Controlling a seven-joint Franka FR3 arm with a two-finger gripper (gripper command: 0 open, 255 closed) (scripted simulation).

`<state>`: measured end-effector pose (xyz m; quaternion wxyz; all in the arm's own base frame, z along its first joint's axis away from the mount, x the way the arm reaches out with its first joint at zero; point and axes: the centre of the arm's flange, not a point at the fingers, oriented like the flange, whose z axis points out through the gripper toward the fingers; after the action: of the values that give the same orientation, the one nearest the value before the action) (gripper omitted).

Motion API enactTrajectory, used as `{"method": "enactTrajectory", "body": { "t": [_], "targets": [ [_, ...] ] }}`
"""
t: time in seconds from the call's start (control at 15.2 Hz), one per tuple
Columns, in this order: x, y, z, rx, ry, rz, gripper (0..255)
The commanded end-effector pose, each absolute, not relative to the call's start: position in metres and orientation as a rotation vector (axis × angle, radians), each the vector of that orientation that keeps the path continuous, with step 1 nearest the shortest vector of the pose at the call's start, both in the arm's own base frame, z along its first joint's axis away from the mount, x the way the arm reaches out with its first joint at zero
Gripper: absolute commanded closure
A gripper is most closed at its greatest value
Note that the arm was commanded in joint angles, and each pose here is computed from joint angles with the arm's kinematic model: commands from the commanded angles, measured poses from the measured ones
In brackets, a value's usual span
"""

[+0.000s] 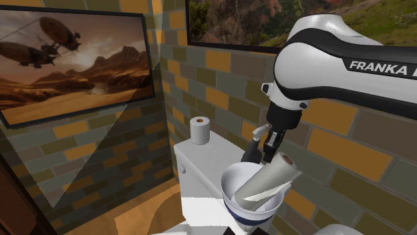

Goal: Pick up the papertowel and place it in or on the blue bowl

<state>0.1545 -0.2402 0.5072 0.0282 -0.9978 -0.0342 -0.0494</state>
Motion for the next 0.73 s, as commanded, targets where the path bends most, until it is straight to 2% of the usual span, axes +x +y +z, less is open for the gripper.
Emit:
{"method": "enactTrajectory", "body": {
  "t": [0.0,0.13,0.2,0.46,0.66],
  "targets": [
    [0.154,-0.24,0.507,-3.079,-0.105,-0.15,255],
    [0.155,-0.24,0.507,-3.079,-0.106,-0.152,255],
    [0.155,-0.24,0.507,-3.079,-0.106,-0.152,0],
    [0.134,-0.281,0.525,-3.005,-0.165,0.023,0],
    [0.134,-0.278,0.509,-3.005,-0.165,0.023,0]
  ]
}}
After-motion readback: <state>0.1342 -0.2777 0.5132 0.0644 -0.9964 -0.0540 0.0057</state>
